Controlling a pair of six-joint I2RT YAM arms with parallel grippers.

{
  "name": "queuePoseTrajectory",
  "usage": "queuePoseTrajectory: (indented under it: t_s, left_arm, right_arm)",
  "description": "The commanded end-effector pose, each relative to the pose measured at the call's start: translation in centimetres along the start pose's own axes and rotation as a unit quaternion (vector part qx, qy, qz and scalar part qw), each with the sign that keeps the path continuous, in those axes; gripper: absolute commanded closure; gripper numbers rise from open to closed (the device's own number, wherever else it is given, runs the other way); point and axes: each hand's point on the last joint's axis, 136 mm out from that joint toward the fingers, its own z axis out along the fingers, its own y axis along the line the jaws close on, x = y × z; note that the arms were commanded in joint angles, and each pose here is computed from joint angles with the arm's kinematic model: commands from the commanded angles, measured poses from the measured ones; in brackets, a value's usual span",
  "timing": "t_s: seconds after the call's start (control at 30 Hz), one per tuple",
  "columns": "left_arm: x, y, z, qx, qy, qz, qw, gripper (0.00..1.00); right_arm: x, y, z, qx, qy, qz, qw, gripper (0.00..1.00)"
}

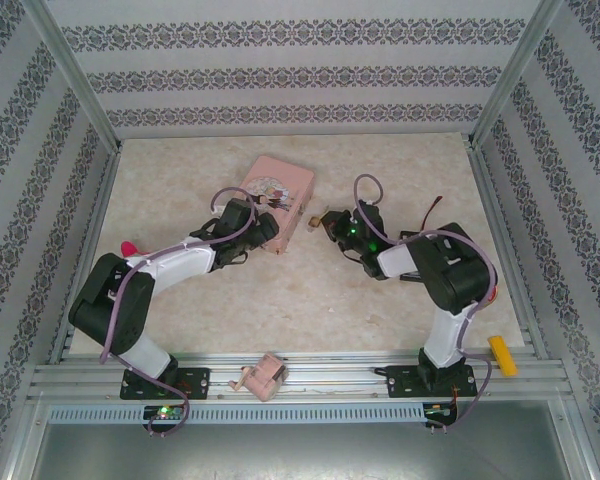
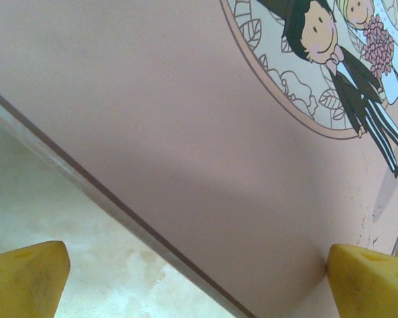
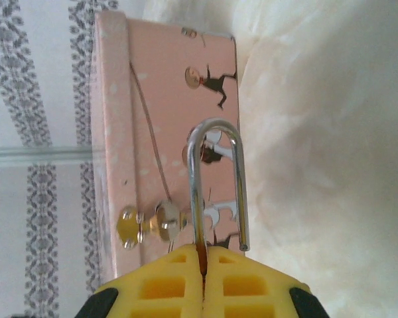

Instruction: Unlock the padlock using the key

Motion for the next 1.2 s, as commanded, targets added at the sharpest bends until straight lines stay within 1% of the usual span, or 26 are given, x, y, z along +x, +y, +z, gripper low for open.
queuePoseTrajectory:
  t_s: [0.0, 0.13, 0.23, 0.43, 0.5, 0.63, 0.8, 0.97, 1.03, 1.17]
  left_arm:
    - [-0.4, 1.1, -0.4, 0.002, 0.008, -0.002, 1.0, 0.05]
    - [-1.3, 0.7, -0.4, 0.024, 0.008, -0.015, 1.0, 0.07]
    - [-1.8, 0.6, -0.7, 0.024, 0.008, -0.012, 1.0, 0.06]
    - [-2.3, 0.7, -1.3, 0.017, 0.008, -0.004, 1.0, 0.02]
    - [-2.5, 0.7, -1.6, 0.018, 0.006, -0.005, 1.0, 0.0]
    - [-2.6, 0.6, -2.0, 0.02, 0.004, -0.005, 1.0, 0.01]
    - [-2.4, 0.6, -2.1, 0.02, 0.006, -0.006, 1.0, 0.01]
    - [-2.4, 0.4, -2.1, 0.024, 0.008, -0.009, 1.0, 0.01]
    - [-2.4, 0.3, -2.1, 0.026, 0.009, -0.008, 1.0, 0.01]
    - [-2.6, -0.1, -2.1, 0.031, 0.008, -0.007, 0.999, 0.01]
  right_arm:
    - [2.0, 0.5, -1.5, 0.008, 0.069, -0.052, 0.996, 1.0]
    - [3.3, -0.4, -3.6, 0.055, 0.122, -0.098, 0.986, 1.0]
    - [4.1, -0.5, -5.3, 0.081, 0.168, -0.133, 0.973, 1.0]
    - [5.6, -0.7, -6.6, 0.064, 0.263, -0.128, 0.954, 1.0]
    - [6.1, -1.0, -6.7, 0.064, 0.285, -0.131, 0.947, 1.0]
    - [6.7, -2.0, -6.7, 0.079, 0.321, -0.136, 0.934, 1.0]
    - [5.9, -3.3, -6.4, 0.105, 0.325, -0.138, 0.93, 1.0]
    - [4.1, -6.1, -7.2, 0.173, 0.307, -0.14, 0.925, 1.0]
    - [3.5, -7.3, -7.7, 0.206, 0.301, -0.145, 0.92, 0.97]
    - [2.4, -8.7, -8.3, 0.245, 0.288, -0.15, 0.914, 0.9]
